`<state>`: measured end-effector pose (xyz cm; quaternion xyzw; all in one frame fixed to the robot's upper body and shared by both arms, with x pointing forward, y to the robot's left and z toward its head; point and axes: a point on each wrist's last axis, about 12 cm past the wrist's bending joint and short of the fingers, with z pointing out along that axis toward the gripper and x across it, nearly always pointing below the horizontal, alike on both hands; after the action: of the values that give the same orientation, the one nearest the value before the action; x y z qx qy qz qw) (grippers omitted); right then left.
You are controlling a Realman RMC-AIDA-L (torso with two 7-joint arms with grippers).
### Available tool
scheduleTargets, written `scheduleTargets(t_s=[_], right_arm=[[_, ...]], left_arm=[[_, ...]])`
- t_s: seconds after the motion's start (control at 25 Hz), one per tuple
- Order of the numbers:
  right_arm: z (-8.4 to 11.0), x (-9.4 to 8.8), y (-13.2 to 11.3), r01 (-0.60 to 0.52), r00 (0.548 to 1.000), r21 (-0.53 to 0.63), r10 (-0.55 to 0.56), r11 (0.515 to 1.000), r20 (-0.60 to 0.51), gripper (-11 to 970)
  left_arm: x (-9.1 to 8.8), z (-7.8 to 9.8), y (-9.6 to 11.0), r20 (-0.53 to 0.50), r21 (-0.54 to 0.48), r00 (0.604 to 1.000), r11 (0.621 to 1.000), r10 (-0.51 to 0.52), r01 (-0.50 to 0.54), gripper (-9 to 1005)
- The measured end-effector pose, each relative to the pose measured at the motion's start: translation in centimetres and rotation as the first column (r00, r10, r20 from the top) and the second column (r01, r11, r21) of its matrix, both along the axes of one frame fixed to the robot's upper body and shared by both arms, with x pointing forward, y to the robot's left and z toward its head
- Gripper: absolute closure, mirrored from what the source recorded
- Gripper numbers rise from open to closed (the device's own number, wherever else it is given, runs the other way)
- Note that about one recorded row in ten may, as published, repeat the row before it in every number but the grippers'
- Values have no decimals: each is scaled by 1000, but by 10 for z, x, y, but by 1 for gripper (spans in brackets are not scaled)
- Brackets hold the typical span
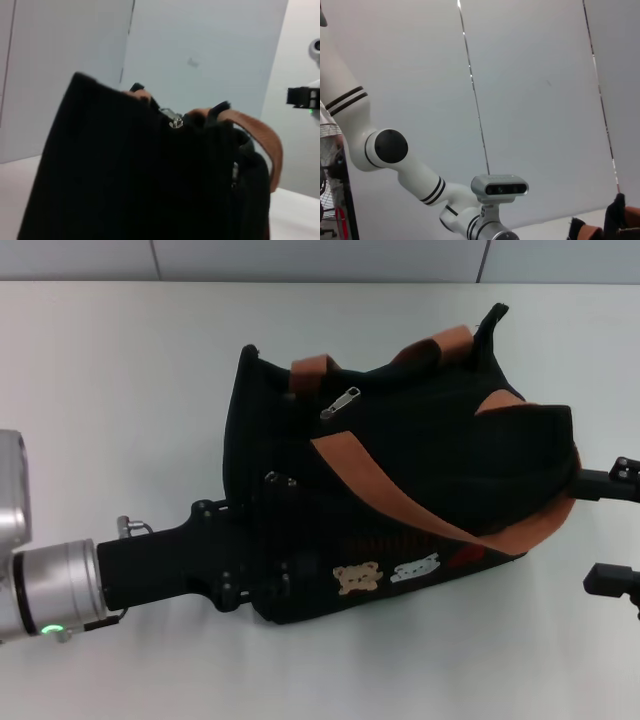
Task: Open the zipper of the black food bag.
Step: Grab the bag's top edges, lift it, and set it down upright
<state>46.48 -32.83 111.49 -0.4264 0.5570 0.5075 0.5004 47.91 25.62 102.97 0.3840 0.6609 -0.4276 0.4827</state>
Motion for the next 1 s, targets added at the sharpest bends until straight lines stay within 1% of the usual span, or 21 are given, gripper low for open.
scheduleTargets(t_s=[0.24, 0.32, 0.36, 0.64, 0.92, 1.0], right_arm=[[-3, -3, 0, 10, 1000, 3, -10, 1000, -7, 159], [-3, -3, -1, 16, 1000, 6, -16, 1000, -7, 159], [-3, -4, -1, 19, 1000, 10, -19, 1000, -8, 159], [-4, -4, -1, 34, 999, 27, -34, 999, -14, 159], [-4, -4, -2, 43, 999, 33, -42, 999, -13, 159], [-4, -4, -2, 45, 999, 32, -45, 998, -13, 159]], left_arm=[[-2, -7, -3, 30, 13, 999, 999, 37, -37, 423], [-4, -8, -3, 34, 9, 998, 999, 47, -47, 472], [-7, -10, -2, 49, -5, 996, 997, 75, -74, 496], [-10, -11, -1, 55, -23, 993, 994, 104, -103, 667], [-9, -11, 0, 57, -21, 992, 993, 115, -114, 760], [-10, -11, 0, 73, -19, 991, 993, 114, -112, 775]])
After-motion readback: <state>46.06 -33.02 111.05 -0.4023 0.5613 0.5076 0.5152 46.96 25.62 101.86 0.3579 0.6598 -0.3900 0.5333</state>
